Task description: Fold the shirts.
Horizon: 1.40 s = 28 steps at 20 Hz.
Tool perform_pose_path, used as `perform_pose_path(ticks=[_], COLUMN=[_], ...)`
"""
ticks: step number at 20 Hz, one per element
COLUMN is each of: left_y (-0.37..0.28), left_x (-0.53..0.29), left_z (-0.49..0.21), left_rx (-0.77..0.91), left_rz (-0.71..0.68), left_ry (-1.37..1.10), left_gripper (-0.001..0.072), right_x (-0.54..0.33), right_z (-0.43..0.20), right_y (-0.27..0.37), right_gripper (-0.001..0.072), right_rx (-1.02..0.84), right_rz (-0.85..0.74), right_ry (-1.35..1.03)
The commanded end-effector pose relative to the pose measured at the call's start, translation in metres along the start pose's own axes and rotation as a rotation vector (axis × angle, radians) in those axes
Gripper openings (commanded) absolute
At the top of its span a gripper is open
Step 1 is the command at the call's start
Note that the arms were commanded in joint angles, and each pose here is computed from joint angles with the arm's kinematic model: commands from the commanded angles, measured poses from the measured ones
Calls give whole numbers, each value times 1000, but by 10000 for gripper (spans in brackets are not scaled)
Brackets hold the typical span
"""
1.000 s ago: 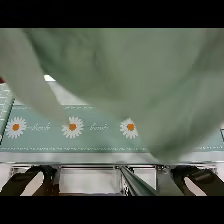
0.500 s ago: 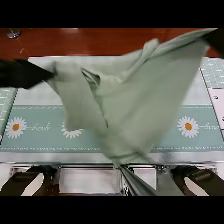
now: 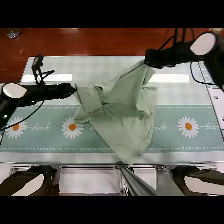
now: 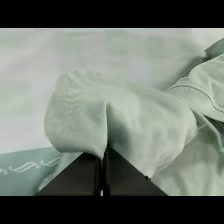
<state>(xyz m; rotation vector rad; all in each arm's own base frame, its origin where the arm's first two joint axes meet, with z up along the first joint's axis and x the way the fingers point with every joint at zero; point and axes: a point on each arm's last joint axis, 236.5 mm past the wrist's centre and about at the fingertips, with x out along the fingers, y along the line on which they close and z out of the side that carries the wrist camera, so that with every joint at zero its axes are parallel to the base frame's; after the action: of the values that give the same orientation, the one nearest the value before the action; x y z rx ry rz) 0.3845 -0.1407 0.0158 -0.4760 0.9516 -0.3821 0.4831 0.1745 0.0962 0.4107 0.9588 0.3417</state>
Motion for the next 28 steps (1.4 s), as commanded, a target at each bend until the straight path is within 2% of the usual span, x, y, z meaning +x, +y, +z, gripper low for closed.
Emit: perform_pose_path(ticks=[1, 2, 3, 7, 8, 11, 13, 16, 19, 24, 25, 26, 27, 28], left_y=[28, 29, 27, 43, 53, 76, 82, 60, 43, 36, 32, 26, 21, 16], left_x=[35, 37, 35, -13, -27, -50, -39, -11, 10, 33, 36, 39, 39, 39], left_z=[-14, -13, -9, 22, 23, -4, -37, -95, -123, -134, -129, -122, -117, -112], left_rx=[-65, -68, -71, -91, -121, -152, -196, -217, -211, -238, -260, -259, -239, -223], left_rz=[43, 38, 29, 0, -3, -35, -45, -141, -173, -185, -201, -239, -267, -291], left_ry=[59, 73, 82, 140, 159, 259, 321, 452, 547, 571, 552, 524, 501, 484], left_gripper=[76, 365, 693, 701, 701, 701, 701, 701, 701, 700, 696, 532, 62, 21], right_x=[51, 52, 49, -21, -47, -118, -137, -116, -103, -103, -103, -103, -104, -104], right_z=[1, 1, 2, -4, -15, -63, -98, -164, -215, -266, -275, -285, -299, -311], right_y=[-15, -20, -28, -67, -89, -180, -206, -182, -150, -147, -145, -143, -140, -138], right_gripper=[25, 233, 613, 628, 627, 621, 620, 620, 620, 620, 620, 620, 620, 620], right_rx=[287, 322, 344, 266, 232, 176, 222, 311, 368, 376, 387, 398, 412, 427], right_rz=[131, 145, 146, 147, 92, -300, -395, -263, -134, -130, -121, -113, -106, -98], right_ry=[38, 52, 58, 176, 217, 319, 285, 240, 260, 371, 400, 434, 477, 515])
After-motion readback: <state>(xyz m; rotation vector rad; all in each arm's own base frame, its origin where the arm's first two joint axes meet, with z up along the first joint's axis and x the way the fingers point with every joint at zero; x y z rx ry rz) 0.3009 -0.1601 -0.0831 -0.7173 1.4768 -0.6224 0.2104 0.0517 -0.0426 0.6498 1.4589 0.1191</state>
